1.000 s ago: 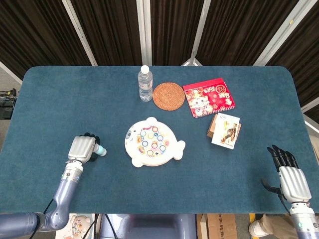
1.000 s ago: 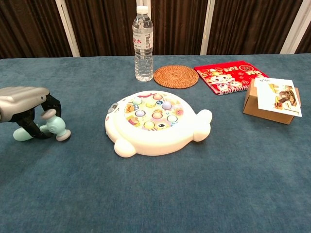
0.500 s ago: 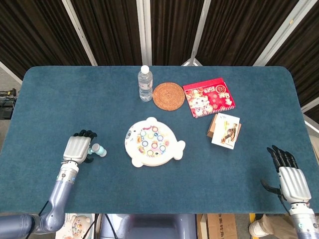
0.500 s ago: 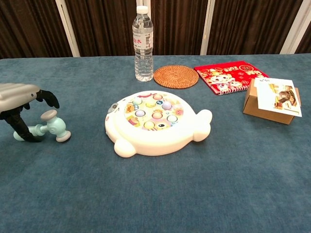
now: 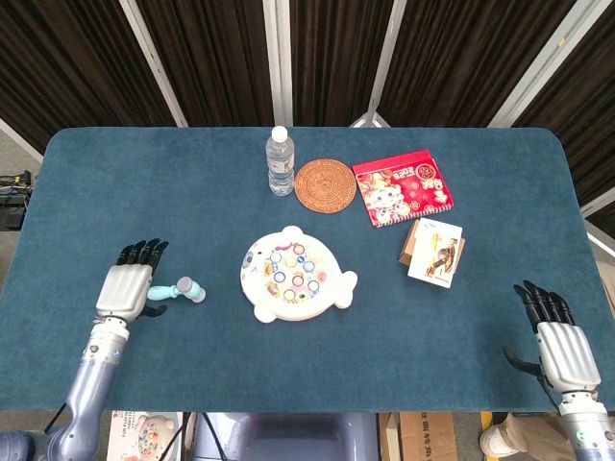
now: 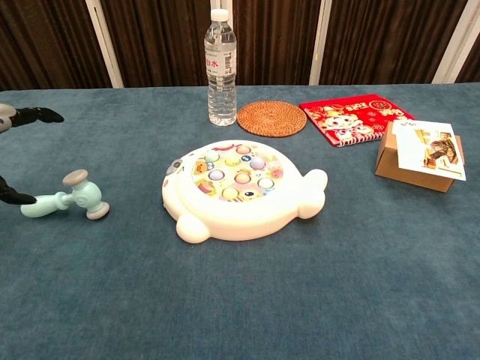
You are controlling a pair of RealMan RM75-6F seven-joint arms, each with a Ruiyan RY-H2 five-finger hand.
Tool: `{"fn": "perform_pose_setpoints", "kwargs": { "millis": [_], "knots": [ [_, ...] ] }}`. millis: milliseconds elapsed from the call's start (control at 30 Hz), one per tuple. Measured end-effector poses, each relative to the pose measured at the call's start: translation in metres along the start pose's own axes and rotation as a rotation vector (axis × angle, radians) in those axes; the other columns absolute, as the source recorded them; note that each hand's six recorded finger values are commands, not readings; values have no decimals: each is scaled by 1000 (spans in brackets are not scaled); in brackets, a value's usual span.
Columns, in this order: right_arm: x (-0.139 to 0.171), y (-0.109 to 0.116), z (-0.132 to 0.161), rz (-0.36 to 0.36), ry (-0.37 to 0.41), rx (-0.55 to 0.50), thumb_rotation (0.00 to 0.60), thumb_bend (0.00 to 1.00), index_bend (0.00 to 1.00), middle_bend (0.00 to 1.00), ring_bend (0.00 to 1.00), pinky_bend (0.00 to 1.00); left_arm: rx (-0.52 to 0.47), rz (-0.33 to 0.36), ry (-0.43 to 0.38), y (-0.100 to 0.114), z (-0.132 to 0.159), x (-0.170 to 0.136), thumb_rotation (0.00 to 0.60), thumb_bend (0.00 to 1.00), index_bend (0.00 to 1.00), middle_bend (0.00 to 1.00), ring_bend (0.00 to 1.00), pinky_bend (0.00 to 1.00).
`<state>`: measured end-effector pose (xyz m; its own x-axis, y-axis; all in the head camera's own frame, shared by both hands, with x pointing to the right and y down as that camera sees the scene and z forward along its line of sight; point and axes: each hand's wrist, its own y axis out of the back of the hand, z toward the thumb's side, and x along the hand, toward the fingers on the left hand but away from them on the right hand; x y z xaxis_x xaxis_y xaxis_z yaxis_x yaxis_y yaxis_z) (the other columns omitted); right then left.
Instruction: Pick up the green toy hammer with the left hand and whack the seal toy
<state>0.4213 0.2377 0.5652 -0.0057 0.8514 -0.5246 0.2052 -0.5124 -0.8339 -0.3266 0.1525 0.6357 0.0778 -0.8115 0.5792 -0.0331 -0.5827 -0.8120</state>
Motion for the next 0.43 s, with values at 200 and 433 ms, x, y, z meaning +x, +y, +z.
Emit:
{"fn": "perform_pose_setpoints", "kwargs": {
  "millis": [200, 433],
  "knots": [
    [2, 0, 5, 3, 38, 56, 600, 245, 0, 0, 0, 0, 23, 103, -49, 17, -14, -39, 600, 88, 0, 0, 0, 0],
    [4, 3, 8, -34, 56, 109, 600, 233, 0, 0, 0, 0, 13, 225, -63, 24, -60, -118, 600, 88, 0, 0, 0, 0]
  ]
}}
